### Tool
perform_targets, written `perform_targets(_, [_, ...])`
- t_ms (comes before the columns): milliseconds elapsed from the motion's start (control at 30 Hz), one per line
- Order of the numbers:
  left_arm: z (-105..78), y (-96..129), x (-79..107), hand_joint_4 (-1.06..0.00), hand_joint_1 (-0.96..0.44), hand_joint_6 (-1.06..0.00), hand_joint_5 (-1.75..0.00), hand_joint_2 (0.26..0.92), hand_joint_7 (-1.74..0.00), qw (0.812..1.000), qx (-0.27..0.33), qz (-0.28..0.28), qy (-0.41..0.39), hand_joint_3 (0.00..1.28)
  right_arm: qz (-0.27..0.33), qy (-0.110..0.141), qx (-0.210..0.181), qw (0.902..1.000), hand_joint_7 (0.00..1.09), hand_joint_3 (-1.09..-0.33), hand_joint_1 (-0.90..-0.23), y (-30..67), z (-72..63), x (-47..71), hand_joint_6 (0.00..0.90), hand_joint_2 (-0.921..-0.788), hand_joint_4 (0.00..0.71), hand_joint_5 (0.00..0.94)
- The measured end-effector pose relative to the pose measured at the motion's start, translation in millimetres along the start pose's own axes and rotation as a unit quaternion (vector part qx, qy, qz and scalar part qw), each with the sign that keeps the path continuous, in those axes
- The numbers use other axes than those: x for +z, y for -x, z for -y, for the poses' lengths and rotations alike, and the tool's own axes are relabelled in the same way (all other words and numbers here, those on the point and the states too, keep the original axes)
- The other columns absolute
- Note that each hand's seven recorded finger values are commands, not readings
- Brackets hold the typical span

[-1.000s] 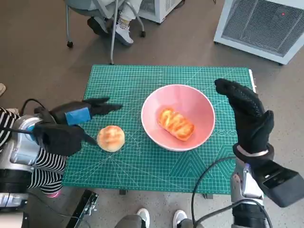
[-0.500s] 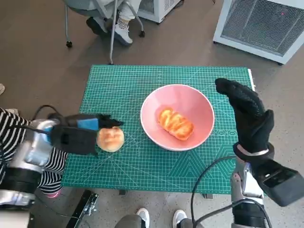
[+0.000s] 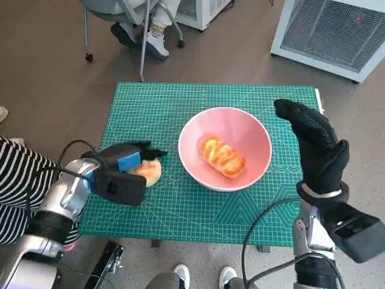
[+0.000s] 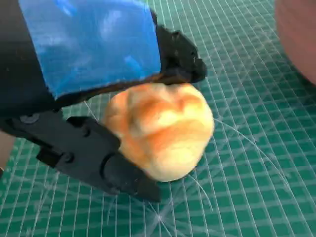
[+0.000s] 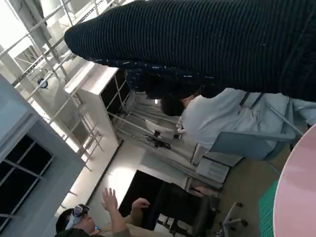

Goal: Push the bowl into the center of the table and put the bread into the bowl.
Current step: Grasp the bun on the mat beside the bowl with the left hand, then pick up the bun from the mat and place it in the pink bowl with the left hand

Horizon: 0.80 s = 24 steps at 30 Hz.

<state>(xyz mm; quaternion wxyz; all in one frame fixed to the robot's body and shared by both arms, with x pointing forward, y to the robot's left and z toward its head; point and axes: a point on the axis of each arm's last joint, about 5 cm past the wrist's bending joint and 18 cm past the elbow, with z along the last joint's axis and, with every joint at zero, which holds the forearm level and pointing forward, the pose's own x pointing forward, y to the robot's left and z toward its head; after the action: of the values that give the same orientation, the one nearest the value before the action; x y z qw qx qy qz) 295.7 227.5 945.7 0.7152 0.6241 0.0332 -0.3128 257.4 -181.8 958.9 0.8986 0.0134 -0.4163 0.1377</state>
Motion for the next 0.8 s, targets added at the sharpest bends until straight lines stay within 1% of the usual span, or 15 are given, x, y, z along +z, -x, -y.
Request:
perform_targets(67, [-0.3, 0, 0.4, -0.72, 0.03, -0.60, -1.12, 0.824, -1.00, 1.000, 0.011, 0.006, -0.002, 0.20, 0.001, 0.000, 0.000, 1.0000, 0.49, -0.662, -0.691, -0.1, -0.1, 0.1, 0.013, -0.921, 0.107, 0.000])
perform_targets(200, [-2.0, 2, 1.3, -0.75, 0.01, -0.64, -1.17, 0.853, -1.05, 0.999, 0.033, 0.025, -0.006, 0.15, 0.001, 0.000, 0.000, 1.0000, 0.49, -0.662, -0.691, -0.1, -0.2, 0.1, 0.013, -0.921, 0.107, 0.000])
perform_targets(367, [-8.0, 4, 4.5, -0.77, 0.00, -0.66, -1.13, 0.852, -1.09, 0.997, 0.062, 0.054, -0.006, 0.14, 0.000, -0.001, -0.001, 1.0000, 0.49, -0.662, -0.690, 0.0, -0.6, -0.3, 0.014, -0.921, 0.107, 0.000])
perform_targets(567, [-13.9, 11, 3.3, -0.81, 0.00, -0.68, -1.07, 0.841, -1.09, 0.993, 0.091, 0.074, 0.007, 0.14, 0.000, -0.001, -0.001, 1.0000, 0.48, -0.662, -0.691, 0.2, -0.8, -0.6, 0.015, -0.921, 0.108, 0.001])
perform_targets(600, [-16.0, 13, 3.0, -0.79, 0.00, -0.66, -1.09, 0.853, -1.11, 0.992, 0.099, 0.078, 0.010, 0.14, 0.000, -0.001, -0.001, 1.0000, 0.49, -0.662, -0.692, 0.2, -0.8, -0.6, 0.015, -0.921, 0.108, 0.001])
perform_targets(733, [-26.7, 20, 2.0, -0.84, 0.00, -0.68, -1.02, 0.867, -1.08, 0.987, 0.132, 0.091, 0.023, 0.07, 0.000, -0.001, -0.001, 1.0000, 0.48, -0.662, -0.693, 0.2, -0.8, -0.7, 0.015, -0.921, 0.108, 0.000])
perform_targets(800, [-32.9, 23, 2.5, -0.86, 0.00, -0.69, -1.01, 0.869, -1.08, 0.983, 0.151, 0.099, 0.028, 0.06, 0.000, -0.001, -0.001, 1.0000, 0.48, -0.662, -0.693, 0.2, -0.7, -0.7, 0.015, -0.921, 0.108, 0.000])
